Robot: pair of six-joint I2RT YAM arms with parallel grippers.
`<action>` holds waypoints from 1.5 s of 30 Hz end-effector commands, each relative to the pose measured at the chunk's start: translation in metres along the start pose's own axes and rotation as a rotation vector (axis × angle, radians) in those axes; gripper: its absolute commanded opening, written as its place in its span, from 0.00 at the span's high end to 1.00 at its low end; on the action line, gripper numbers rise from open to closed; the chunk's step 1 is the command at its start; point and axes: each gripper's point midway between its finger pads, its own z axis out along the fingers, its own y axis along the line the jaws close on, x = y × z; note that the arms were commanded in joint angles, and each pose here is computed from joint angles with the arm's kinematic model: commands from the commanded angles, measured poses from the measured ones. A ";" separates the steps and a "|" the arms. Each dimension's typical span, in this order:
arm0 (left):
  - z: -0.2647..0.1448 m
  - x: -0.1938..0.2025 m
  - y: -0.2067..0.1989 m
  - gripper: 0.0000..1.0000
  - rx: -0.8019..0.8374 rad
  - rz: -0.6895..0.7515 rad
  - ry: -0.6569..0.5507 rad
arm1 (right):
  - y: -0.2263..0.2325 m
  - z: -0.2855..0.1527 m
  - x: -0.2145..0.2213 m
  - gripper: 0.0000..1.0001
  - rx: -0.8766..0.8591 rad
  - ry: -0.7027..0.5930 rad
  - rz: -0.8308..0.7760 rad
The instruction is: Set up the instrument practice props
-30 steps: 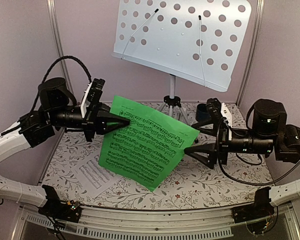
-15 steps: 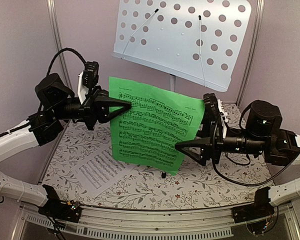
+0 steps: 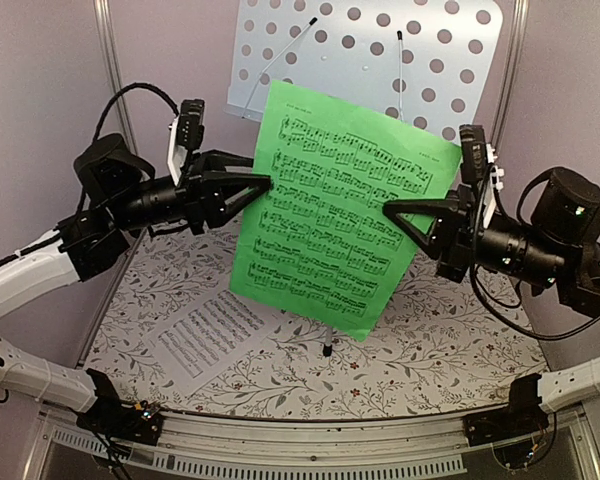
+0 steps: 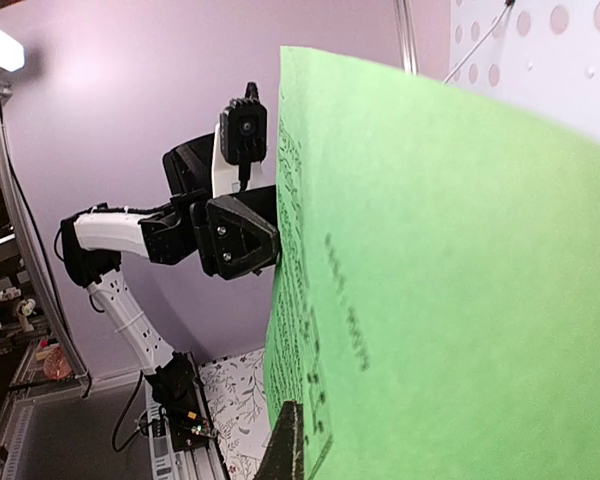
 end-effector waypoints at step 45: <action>0.032 -0.138 0.158 0.88 -0.737 0.546 0.088 | -0.095 -0.011 -0.205 1.00 0.682 -0.278 -0.183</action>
